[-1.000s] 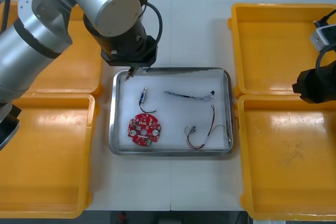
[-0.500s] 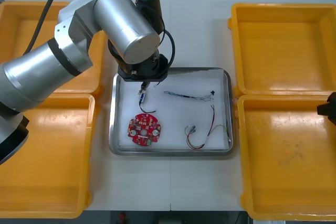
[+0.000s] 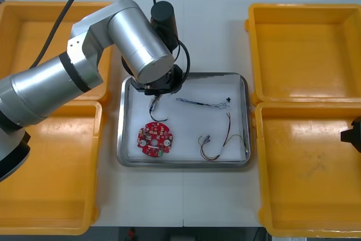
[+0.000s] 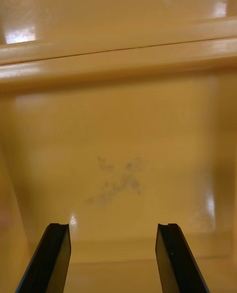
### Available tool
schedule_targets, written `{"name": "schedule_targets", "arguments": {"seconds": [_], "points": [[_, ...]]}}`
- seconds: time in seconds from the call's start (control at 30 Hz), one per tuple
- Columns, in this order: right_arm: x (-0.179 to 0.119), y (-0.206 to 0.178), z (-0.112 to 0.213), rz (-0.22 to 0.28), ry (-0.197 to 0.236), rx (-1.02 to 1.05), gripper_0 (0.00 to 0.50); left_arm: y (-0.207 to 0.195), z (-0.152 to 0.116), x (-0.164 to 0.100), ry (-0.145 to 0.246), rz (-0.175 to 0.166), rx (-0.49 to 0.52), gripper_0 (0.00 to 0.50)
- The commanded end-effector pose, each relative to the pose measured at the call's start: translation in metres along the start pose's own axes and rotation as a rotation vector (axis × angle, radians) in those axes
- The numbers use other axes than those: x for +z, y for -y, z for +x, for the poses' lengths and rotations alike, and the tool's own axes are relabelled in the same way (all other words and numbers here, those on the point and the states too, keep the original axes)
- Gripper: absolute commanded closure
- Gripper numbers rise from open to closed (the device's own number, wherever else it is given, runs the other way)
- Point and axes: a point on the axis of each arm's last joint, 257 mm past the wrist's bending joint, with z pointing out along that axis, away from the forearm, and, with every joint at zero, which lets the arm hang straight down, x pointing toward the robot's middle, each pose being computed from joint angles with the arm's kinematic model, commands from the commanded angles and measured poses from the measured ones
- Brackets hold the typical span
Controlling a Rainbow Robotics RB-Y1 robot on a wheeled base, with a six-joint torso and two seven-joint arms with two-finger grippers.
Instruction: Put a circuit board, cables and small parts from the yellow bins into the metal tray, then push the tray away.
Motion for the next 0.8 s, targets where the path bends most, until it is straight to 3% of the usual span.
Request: {"name": "schedule_targets", "arguments": {"seconds": [0.03,0.07,0.1,0.13,0.17,0.5,0.8], "points": [[-0.006,0.004,0.007,0.018,-0.002,-0.023,0.000,0.013,0.003,0.001,0.011,0.021,-0.013,0.440],[-0.006,0.003,0.007,0.018,-0.003,-0.021,0.000,0.013,0.002,0.001,0.014,0.021,-0.015,0.269],[-0.005,0.003,0.007,0.016,-0.005,-0.022,0.000,0.013,0.001,0.001,0.017,0.021,-0.017,0.194],[-0.005,0.003,0.008,0.016,-0.007,-0.023,0.000,0.014,0.000,0.001,0.020,0.024,-0.018,0.060],[-0.005,0.002,0.009,0.015,-0.008,-0.024,0.000,0.014,0.000,0.001,0.022,0.026,-0.019,0.002],[-0.005,0.001,0.008,0.011,-0.008,-0.025,0.000,0.014,-0.002,0.001,0.030,0.027,-0.023,0.000],[-0.007,0.004,0.006,0.026,0.005,-0.024,0.000,-0.002,-0.013,-0.016,0.053,0.002,-0.013,0.000]]}}
